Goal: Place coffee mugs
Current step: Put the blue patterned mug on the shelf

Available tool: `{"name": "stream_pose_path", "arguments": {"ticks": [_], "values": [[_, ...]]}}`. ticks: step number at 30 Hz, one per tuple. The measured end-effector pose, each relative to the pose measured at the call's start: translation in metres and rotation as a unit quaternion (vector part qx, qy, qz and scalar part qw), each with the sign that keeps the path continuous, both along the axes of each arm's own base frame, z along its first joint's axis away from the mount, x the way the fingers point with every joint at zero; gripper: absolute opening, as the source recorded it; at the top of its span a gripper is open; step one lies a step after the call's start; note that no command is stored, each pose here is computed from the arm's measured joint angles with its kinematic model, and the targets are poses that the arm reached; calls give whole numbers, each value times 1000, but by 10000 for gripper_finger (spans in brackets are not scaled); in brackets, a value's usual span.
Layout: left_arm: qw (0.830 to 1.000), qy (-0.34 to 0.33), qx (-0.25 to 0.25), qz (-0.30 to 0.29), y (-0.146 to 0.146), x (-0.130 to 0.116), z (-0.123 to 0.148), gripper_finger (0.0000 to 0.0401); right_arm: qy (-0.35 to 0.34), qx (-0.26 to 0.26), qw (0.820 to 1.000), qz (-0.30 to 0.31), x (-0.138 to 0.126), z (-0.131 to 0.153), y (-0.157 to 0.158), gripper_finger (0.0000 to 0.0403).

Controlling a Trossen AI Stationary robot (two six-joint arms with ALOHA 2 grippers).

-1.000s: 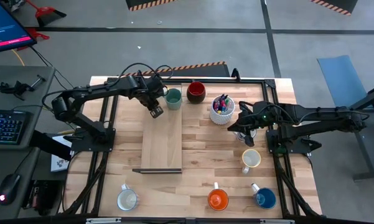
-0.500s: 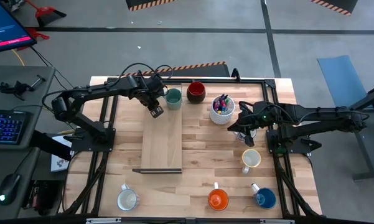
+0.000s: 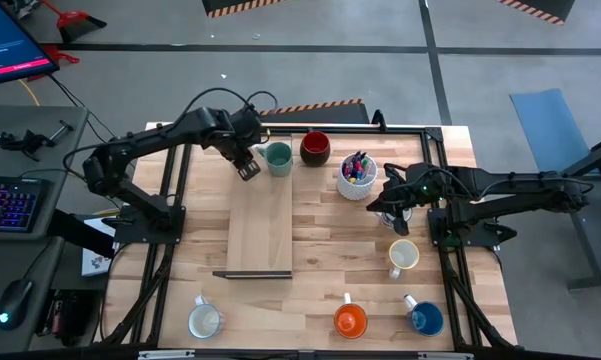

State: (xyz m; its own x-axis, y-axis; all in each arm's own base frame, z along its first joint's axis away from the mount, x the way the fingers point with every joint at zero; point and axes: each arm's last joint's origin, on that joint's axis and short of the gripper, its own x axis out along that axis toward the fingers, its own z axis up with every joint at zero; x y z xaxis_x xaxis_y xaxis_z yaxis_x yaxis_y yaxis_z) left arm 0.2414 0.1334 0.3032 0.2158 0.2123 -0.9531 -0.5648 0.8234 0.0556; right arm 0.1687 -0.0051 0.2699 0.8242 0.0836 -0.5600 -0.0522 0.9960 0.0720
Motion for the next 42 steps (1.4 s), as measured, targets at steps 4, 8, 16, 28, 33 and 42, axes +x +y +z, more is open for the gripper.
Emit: {"name": "stream_pose_path", "arguments": {"ticks": [4,8,16,28,33,42], "values": [[1000,22,-17,7,-6,-6,16,60,0,0,1000,0,0,0,0,0],[997,65,-47,22,-21,-13,27,60,0,0,1000,0,0,0,0,0],[991,93,-99,22,-71,-19,33,60,4,0,1000,0,0,-1,0,0],[984,11,-154,-88,-172,-63,69,60,9,17,1000,-11,-1,-1,0,0],[986,-20,-125,-110,-199,-80,76,60,12,19,1000,-12,-1,-2,0,0],[985,-37,-69,-153,-220,-89,75,60,186,93,971,-118,-25,-18,0,0]]}}
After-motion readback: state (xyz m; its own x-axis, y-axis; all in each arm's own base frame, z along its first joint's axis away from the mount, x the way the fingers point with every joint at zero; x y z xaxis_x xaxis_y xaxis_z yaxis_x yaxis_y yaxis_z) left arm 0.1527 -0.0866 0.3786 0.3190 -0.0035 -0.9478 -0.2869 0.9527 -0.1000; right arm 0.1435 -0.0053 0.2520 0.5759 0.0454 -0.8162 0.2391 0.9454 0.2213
